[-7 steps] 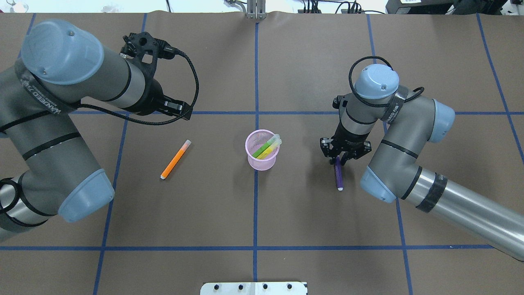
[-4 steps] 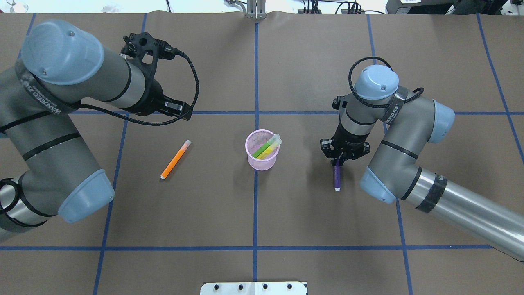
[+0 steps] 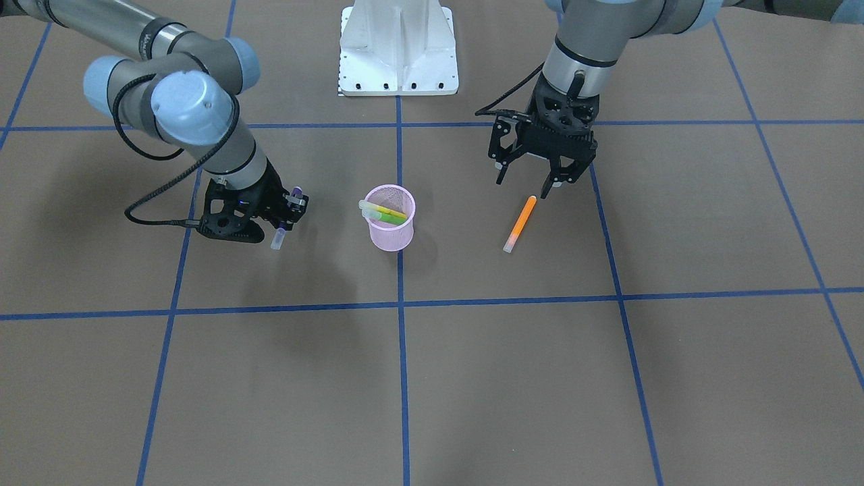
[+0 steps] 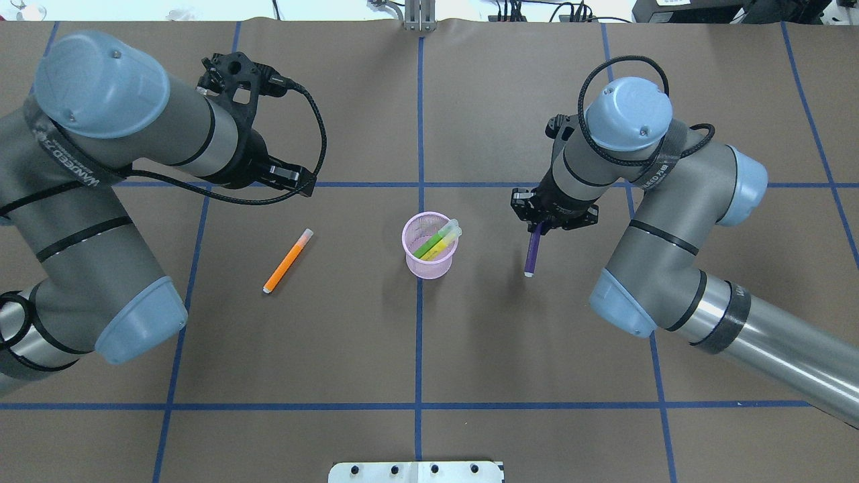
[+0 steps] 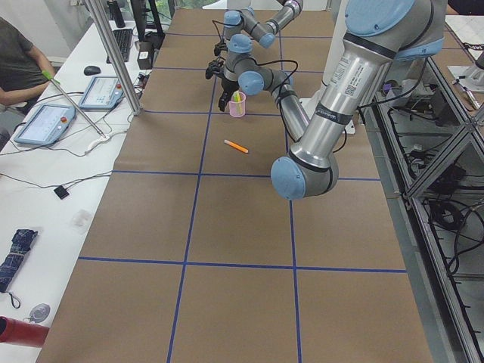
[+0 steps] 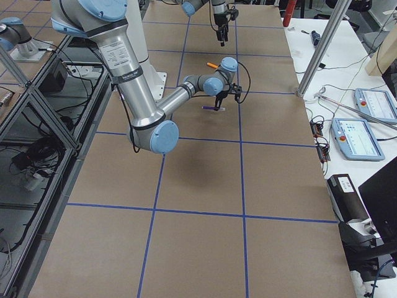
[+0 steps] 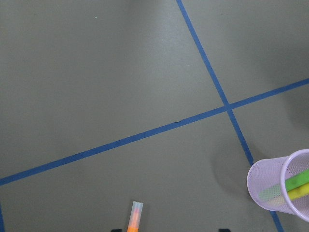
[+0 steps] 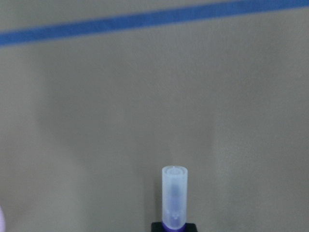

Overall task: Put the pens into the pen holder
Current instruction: 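Lift the purple marker and carry it over the cup with the right gripper, then lower the purple marker into the cup and open the right gripper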

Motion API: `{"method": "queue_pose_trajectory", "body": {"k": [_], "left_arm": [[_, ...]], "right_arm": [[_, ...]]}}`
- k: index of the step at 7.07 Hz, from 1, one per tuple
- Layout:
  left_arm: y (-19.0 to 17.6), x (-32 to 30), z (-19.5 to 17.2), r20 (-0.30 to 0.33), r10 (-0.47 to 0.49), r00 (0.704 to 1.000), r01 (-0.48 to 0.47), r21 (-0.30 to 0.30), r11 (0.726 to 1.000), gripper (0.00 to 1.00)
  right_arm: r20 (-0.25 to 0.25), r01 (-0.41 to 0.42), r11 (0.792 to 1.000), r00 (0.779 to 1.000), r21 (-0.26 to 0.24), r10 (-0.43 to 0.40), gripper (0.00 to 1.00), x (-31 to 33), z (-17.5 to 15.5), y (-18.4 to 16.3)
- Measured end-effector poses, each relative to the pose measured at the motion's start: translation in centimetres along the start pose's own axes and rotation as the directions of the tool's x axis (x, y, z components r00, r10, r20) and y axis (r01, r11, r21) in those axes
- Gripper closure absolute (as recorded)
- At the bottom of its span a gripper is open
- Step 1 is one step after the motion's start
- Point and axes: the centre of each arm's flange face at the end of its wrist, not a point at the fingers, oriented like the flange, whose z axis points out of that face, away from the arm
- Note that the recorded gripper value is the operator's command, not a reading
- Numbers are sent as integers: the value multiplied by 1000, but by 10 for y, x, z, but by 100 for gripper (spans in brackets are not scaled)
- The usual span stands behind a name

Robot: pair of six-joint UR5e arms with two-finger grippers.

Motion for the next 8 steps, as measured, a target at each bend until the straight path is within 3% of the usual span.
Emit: {"method": "queue_pose_trajectory", "body": {"k": [2, 4, 6, 8], "left_arm": [[0, -1, 3, 2, 2, 1000, -2, -3, 1000, 27], [6, -10, 8, 13, 1, 1000, 0, -15, 1000, 27], [22, -40, 22, 33, 8, 999, -7, -28, 1000, 27], [32, -68, 27, 49, 8, 999, -7, -27, 1000, 24]], "right_arm": [[42, -52, 988, 998, 146, 46, 100, -15, -33, 7], [50, -119, 961, 993, 251, 110, 100, -46, -50, 14], [48, -189, 922, 982, 338, 184, 100, -89, -67, 27], [82, -270, 885, 963, 380, 258, 100, -119, -77, 33]]}}
